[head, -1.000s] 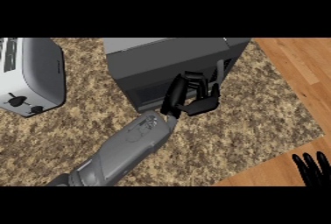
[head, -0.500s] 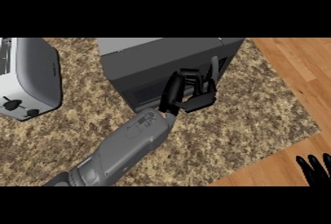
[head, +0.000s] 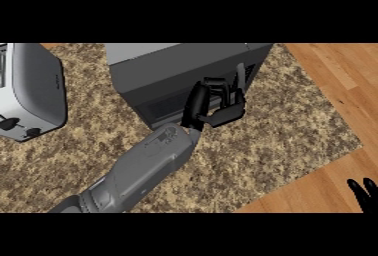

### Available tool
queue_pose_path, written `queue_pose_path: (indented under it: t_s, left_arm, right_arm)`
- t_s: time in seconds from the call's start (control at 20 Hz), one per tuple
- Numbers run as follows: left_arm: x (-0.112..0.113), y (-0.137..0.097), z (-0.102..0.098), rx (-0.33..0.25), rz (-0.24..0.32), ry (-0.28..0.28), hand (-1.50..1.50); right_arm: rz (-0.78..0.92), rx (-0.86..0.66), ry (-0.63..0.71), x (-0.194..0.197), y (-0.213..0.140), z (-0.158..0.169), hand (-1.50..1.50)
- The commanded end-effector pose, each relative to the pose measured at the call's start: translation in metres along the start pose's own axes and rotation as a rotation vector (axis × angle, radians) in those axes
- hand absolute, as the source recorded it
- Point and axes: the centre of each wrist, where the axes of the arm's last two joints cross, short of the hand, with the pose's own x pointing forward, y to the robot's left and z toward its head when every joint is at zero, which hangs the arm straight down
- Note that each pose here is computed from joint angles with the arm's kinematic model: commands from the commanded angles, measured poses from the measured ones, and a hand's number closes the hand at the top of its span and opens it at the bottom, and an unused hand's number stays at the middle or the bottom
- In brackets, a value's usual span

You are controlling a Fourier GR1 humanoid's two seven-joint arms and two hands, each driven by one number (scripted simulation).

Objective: Pick up the milk, place it into the microwave and close the microwave

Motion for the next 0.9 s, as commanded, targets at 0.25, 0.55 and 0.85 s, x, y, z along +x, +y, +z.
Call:
queue_pose_path:
  t_s: [0.25,0.55,0.85]
  left_arm:
    - [0.007,0.005,-0.018,0.023,0.003,-0.010,1.50]
    - [0.006,0.005,-0.019,0.026,0.003,-0.020,1.50]
    - [0.007,0.005,-0.020,0.036,0.001,-0.025,1.50]
  right_arm:
    - [-0.066,0.018,-0.015,0.006,0.003,0.000,-1.50]
    - [-0.078,0.036,-0.008,0.011,0.004,-0.001,-1.50]
    - [-0.088,0.054,-0.003,0.018,0.003,-0.002,-1.50]
